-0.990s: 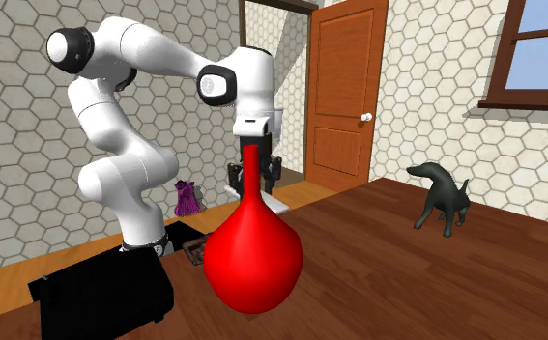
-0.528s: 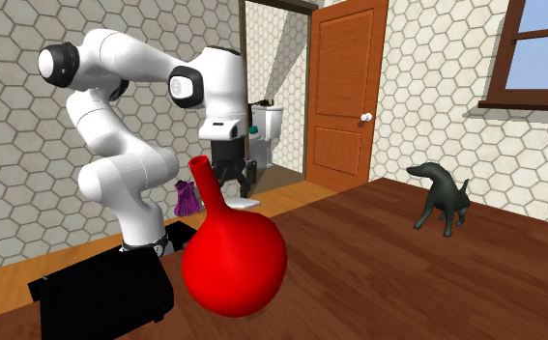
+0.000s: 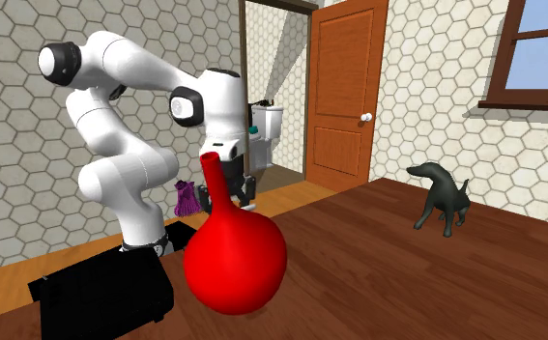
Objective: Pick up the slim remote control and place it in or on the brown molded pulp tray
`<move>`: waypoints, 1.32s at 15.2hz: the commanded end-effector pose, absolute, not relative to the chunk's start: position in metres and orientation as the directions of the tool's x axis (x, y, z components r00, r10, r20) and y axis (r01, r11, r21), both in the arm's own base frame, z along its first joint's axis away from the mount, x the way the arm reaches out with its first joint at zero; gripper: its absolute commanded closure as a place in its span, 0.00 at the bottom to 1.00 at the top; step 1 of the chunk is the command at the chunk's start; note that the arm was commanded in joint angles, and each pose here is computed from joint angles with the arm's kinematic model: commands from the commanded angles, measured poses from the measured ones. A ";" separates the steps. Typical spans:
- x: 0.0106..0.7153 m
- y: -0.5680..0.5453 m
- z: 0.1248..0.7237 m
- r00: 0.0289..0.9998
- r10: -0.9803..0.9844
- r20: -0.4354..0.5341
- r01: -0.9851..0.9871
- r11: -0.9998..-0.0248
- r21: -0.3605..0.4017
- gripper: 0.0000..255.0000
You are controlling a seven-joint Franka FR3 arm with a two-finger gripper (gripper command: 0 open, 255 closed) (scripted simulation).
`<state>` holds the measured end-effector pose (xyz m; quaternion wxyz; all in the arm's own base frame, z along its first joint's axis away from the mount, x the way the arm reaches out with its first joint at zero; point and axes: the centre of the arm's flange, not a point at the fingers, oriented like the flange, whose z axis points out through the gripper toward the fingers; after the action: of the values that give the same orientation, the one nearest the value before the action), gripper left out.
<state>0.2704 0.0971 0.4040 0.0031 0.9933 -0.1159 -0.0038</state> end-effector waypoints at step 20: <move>0.271 0.098 0.418 0.973 -0.231 -0.008 -0.231 -0.973 0.008 0.00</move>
<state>0.2700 0.0975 0.4071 0.0028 0.9932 -0.1164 -0.0031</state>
